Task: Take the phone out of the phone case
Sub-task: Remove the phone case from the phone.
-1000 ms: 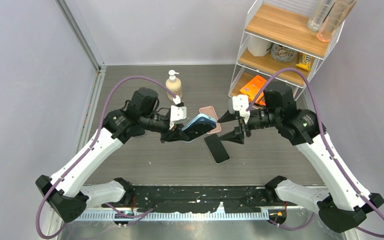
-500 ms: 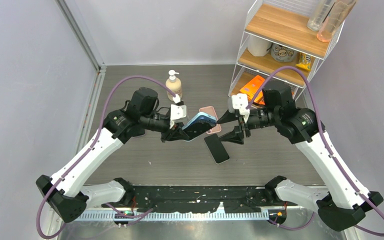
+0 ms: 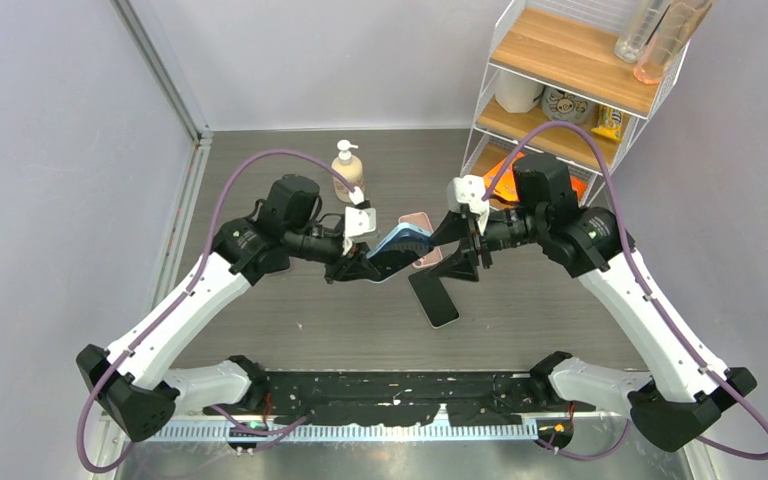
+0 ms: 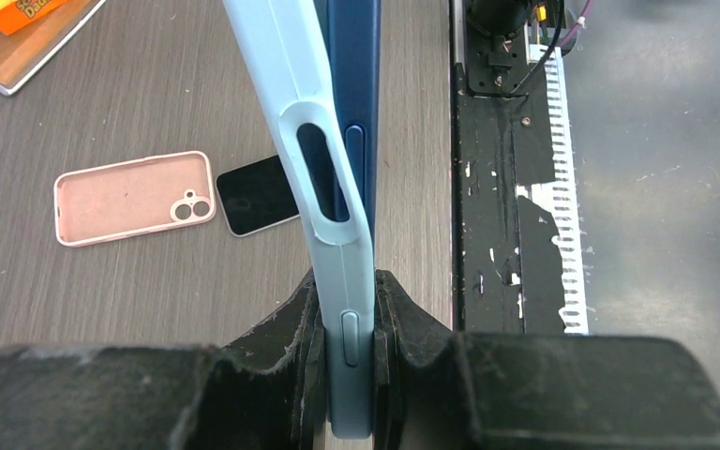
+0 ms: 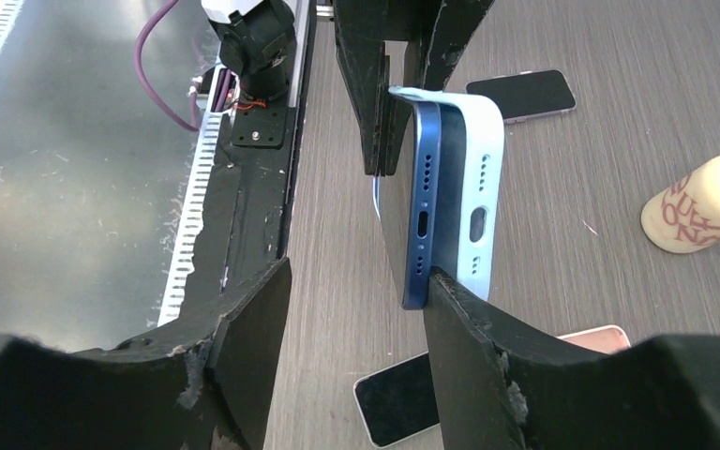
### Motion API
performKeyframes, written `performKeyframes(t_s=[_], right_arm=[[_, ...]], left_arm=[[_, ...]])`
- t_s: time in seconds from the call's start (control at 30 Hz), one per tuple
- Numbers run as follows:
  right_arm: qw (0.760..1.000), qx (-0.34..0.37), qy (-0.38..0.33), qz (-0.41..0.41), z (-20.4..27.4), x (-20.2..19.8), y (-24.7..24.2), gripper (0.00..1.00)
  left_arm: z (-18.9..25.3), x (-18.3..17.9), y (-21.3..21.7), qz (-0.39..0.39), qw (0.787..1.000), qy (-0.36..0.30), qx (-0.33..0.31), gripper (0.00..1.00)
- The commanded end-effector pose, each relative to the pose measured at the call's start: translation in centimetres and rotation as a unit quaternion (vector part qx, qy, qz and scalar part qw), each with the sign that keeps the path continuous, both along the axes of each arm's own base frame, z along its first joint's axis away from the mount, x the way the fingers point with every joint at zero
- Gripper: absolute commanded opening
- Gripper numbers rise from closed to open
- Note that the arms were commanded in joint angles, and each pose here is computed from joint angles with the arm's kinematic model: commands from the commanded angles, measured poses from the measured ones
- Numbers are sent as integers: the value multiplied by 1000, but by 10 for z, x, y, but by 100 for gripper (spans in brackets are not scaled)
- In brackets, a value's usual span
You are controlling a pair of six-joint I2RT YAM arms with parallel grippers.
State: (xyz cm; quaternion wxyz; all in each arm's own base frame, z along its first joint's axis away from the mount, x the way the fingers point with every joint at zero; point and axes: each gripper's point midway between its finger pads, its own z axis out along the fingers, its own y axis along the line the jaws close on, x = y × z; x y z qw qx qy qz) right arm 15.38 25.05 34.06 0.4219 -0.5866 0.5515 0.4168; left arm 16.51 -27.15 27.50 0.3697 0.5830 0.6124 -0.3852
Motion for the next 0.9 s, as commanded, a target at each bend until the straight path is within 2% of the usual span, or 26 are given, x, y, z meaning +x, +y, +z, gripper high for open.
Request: performKeyframes(t_s=[0.0, 0.4, 0.47, 0.53, 0.57, 0.63, 0.73, 0.77, 0.8, 0.87], right_arm=[[999, 36, -12, 12, 22, 3, 10, 59], [997, 34, 66, 21, -8, 14, 35, 51], [997, 30, 73, 24, -13, 14, 37, 44], [997, 25, 74, 22, -18, 15, 37, 26], [997, 22, 71, 18, -19, 16, 36, 13], [998, 15, 57, 8, -20, 17, 32, 6], [999, 4, 31, -6, -23, 17, 24, 5], [1000, 2, 21, -15, -22, 17, 21, 5], [1000, 0, 11, -18, -22, 16, 18, 5], [1000, -6, -3, -28, -24, 17, 14, 5]], left_arm=[[31, 3, -15, -21, 997, -39, -55, 0], [44, 15, -24, 8, 997, -42, -72, 0], [45, 15, -23, 13, 996, -43, -73, 0], [47, 17, -21, 20, 996, -49, -76, 0], [47, 17, -20, 23, 995, -52, -77, 0], [49, 19, -17, 31, 995, -52, -81, 0], [53, 22, -13, 42, 994, -45, -90, 0], [55, 21, -10, 41, 994, -42, -95, 8], [58, 21, -9, 38, 994, -38, -99, 23], [62, 16, -5, 32, 993, -24, -107, 60]])
